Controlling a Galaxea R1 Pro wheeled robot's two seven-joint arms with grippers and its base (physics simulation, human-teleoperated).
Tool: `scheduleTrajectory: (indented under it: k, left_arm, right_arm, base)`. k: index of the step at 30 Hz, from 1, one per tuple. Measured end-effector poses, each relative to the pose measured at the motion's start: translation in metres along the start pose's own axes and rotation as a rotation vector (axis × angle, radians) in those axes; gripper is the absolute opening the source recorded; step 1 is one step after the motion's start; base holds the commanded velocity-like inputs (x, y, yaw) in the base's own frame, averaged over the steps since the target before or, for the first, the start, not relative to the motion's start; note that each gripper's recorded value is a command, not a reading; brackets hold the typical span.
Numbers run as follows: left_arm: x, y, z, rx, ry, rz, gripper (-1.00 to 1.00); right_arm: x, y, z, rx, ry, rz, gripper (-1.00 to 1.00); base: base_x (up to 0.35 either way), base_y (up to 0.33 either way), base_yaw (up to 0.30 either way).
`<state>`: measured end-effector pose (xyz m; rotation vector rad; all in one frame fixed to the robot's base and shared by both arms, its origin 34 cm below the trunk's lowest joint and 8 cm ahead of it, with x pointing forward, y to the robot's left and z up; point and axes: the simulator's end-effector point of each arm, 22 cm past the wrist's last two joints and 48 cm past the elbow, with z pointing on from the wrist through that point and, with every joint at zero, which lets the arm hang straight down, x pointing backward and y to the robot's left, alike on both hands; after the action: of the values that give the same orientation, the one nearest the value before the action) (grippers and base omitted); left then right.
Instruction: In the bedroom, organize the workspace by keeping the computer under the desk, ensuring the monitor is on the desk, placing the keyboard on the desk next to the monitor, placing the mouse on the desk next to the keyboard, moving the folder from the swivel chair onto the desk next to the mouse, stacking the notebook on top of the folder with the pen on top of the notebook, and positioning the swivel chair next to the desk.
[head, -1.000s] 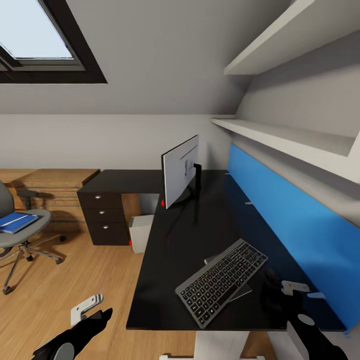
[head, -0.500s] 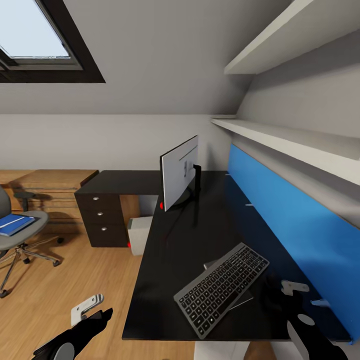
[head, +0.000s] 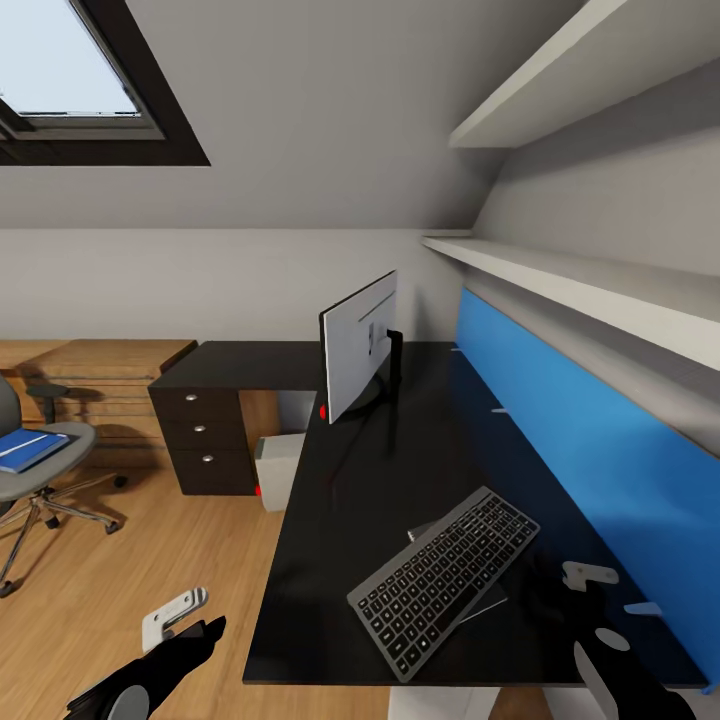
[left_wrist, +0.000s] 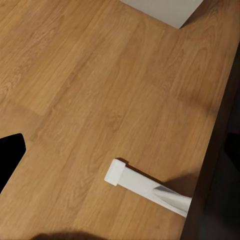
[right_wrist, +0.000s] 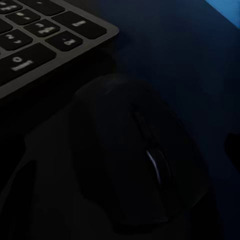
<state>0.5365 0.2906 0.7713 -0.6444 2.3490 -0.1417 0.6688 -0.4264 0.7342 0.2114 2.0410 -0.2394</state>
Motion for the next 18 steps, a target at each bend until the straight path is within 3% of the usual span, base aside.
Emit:
scheduleTrajectory:
  k: [18]
  left_arm:
    - [0.0063,-0.0068,0.0031,0.015,0.007,0.01,1.0]
  right_arm:
    - [0.0044,0.0003,0.0021,0.001,0.002,-0.001,1.0]
  base:
    - [0.0,0.0,0.0]
